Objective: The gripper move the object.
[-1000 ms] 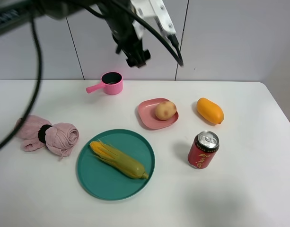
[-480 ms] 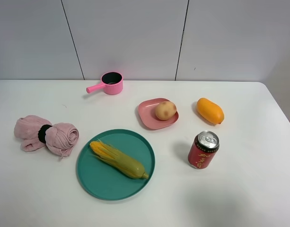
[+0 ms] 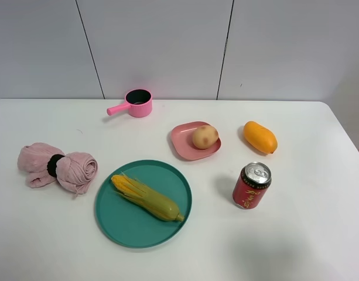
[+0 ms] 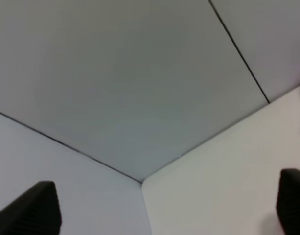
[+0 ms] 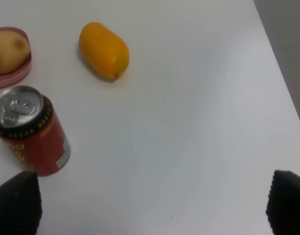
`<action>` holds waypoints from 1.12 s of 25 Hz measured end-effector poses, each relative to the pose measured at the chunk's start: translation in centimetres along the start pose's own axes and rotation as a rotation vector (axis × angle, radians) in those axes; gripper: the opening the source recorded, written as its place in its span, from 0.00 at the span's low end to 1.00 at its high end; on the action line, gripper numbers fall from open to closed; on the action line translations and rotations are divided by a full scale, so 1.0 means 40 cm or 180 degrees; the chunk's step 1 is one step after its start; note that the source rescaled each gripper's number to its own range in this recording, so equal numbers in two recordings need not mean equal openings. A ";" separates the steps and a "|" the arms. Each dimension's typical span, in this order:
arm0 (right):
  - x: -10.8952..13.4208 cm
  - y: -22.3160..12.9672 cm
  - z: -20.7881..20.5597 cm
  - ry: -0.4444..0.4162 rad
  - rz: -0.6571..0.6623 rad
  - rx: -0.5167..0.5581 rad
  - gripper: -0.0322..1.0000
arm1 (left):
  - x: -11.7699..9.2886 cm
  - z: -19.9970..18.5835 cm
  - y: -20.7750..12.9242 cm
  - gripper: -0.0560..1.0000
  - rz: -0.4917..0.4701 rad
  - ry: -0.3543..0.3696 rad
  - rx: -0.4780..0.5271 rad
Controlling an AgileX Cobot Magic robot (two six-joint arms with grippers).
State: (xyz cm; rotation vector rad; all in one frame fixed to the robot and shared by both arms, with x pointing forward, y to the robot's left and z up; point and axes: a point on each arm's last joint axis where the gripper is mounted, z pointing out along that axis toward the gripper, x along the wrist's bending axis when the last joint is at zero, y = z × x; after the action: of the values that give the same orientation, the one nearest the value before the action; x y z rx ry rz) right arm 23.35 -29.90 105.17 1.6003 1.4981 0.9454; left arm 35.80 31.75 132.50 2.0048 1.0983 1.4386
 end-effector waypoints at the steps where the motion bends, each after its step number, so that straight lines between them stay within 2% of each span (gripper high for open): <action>1: 0.000 0.000 0.000 0.0000 0.0000 0.0000 1.00 | -0.016 -0.027 -0.017 0.91 -0.0032 0.0029 0.0006; 4: 0.000 0.000 0.000 0.0000 0.0000 0.0000 1.00 | -0.056 -0.095 -0.073 0.91 -0.0238 0.0193 0.0074; 9: 0.000 0.000 0.000 0.0000 0.0000 0.0000 1.00 | -0.131 -0.181 -0.177 0.91 -0.0807 0.0461 0.0155; 13: 0.000 0.000 0.000 0.0000 0.0000 0.0000 1.00 | -0.200 -0.225 -0.261 0.91 -0.1102 0.0569 0.0141; 18: 0.000 0.000 0.000 0.0000 0.0000 0.0000 1.00 | -0.278 -0.250 -0.346 0.91 -0.1614 0.0742 -0.0276; 21: 0.000 0.000 0.000 0.0000 0.0000 0.0000 1.00 | -0.329 -0.214 -0.404 0.92 -0.1918 0.0674 -0.0334; 26: 0.000 0.000 0.000 0.0000 0.0000 0.0000 1.00 | -0.409 -0.145 -0.489 0.92 -0.2074 0.0464 -0.0313; 28: 0.000 0.000 0.000 0.0000 0.0000 0.0000 1.00 | -0.428 -0.118 -0.512 0.92 -0.2130 0.0396 -0.0209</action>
State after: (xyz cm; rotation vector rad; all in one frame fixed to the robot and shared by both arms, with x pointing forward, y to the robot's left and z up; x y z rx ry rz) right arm 23.35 -29.90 105.17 1.6003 1.4981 0.9454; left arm 21.83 29.65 109.35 1.3141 1.5560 1.2154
